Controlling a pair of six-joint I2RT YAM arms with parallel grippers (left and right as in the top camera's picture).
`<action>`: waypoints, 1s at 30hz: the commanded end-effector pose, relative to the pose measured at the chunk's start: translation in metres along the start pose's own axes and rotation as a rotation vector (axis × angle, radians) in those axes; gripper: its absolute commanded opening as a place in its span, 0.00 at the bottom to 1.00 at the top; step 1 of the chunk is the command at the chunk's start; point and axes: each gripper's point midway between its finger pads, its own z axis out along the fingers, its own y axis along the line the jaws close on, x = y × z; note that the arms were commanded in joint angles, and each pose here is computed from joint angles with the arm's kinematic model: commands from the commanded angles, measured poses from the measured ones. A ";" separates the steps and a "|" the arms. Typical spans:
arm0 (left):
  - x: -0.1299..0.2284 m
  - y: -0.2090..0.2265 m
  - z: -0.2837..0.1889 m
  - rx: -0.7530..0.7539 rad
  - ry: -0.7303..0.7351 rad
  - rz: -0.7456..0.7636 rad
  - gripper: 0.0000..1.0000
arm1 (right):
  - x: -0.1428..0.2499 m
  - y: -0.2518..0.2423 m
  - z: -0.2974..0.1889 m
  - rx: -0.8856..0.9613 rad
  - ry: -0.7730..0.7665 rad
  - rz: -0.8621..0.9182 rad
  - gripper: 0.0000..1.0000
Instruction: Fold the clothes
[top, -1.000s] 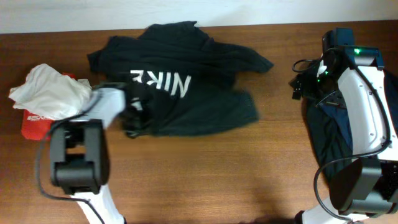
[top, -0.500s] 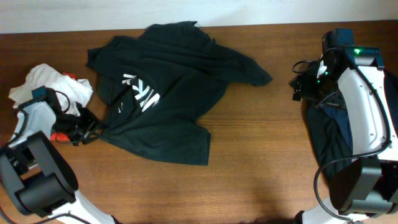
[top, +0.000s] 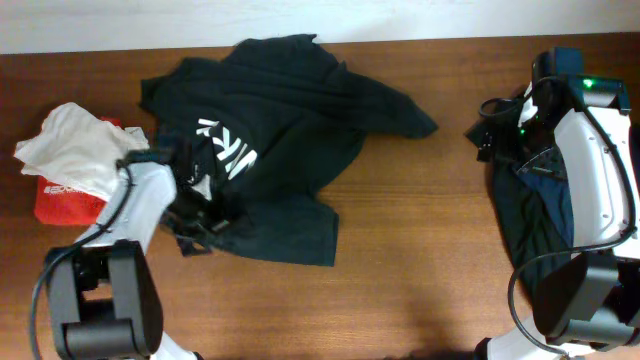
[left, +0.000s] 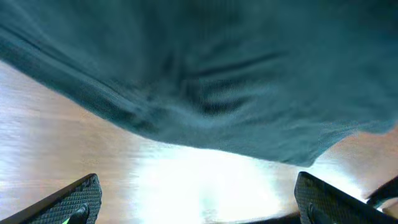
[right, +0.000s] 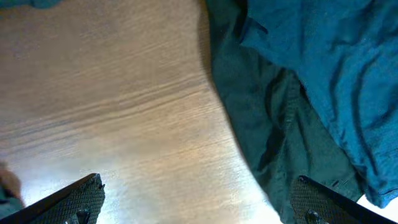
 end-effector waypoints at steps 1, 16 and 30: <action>0.026 -0.013 0.045 -0.008 0.031 -0.148 0.99 | -0.001 0.005 -0.006 -0.037 -0.012 0.006 0.99; -0.001 -0.009 0.062 -0.107 -0.181 -0.296 0.99 | 0.005 0.014 -0.007 -0.090 0.015 0.006 0.99; -0.004 0.004 0.075 -0.169 -0.260 -0.304 0.81 | 0.005 0.013 -0.007 -0.090 0.015 0.006 0.99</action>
